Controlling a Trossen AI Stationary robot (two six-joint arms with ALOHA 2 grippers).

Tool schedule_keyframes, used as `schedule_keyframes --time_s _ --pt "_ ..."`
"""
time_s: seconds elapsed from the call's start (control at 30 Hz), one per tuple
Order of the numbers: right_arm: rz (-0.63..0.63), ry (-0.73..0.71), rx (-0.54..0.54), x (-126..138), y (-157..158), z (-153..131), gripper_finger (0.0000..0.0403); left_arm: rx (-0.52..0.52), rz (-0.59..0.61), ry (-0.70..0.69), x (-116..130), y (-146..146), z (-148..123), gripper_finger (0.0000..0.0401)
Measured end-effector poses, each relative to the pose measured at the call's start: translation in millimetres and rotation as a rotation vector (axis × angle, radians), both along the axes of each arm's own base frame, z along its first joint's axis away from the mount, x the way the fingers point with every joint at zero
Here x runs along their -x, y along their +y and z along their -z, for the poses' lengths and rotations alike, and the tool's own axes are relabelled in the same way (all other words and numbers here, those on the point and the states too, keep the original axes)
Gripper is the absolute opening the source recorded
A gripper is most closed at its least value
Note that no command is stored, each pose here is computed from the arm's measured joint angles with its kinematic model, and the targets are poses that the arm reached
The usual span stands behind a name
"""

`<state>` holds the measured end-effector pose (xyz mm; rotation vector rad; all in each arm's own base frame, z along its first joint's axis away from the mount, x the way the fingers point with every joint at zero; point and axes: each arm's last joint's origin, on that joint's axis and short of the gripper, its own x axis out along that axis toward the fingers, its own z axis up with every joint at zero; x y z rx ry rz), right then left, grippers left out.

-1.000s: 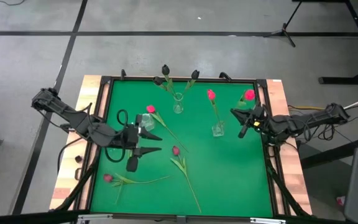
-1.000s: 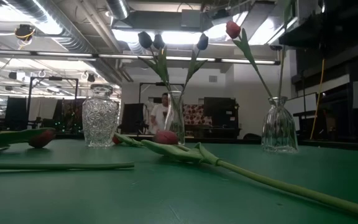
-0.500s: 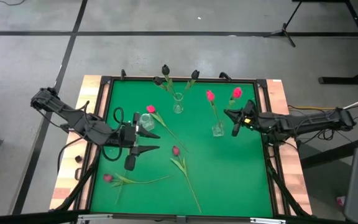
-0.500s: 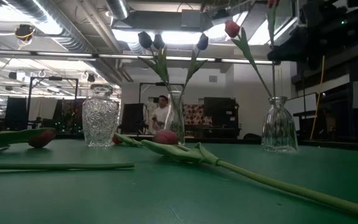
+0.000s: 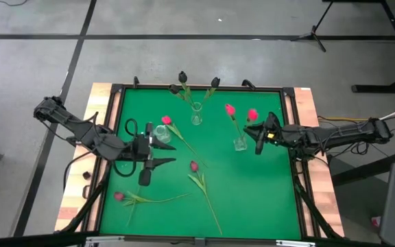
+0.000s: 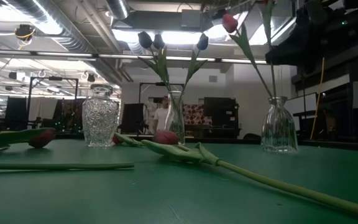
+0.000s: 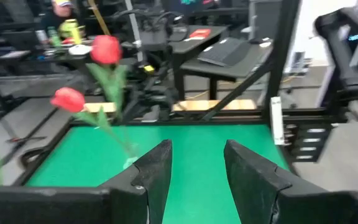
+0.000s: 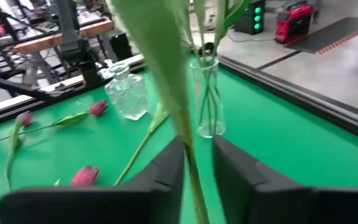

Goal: Sort flowers into vase by color
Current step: Put the bottom pink tulip into the bottom right transparent vase, then put the pink tulip into the bottom right transparent vase

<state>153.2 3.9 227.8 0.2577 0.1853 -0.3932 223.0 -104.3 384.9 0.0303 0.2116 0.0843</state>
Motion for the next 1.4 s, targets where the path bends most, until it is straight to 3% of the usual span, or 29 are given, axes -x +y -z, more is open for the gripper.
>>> schedule_keyframes --time_s 0.17,0.33,0.6,0.83,0.97,1.13,1.4 --pt "-0.007 0.005 -0.010 0.1 0.2 0.7 0.0175 -0.058 -0.118 0.053 2.1 4.5 6.5 0.0145" --pt "-0.007 0.000 -0.014 1.4 0.1 0.0 0.0219 -0.025 -0.165 0.091 5.9 3.4 12.3 0.0145" --pt "-0.040 -0.055 -0.034 7.6 0.3 -6.9 0.0215 0.036 -0.136 0.123 14.5 -8.5 17.2 0.0145" --pt "-0.126 -0.139 -0.032 18.5 1.3 -21.5 0.0204 0.017 -0.108 0.123 21.7 -19.3 17.8 0.0145" --pt "-0.263 -0.244 -0.035 25.4 4.4 -47.5 0.0202 0.016 -0.092 0.122 23.9 -22.9 17.7 0.0145" --pt "-0.553 -0.346 -0.080 24.6 14.4 -70.0 0.0201 0.016 -0.078 0.121 25.7 -25.7 17.7 0.0145" --pt "-0.889 -0.380 -0.129 -2.6 64.2 -82.7 0.0201 0.015 -0.060 0.121 28.2 -29.3 17.6 0.0145"
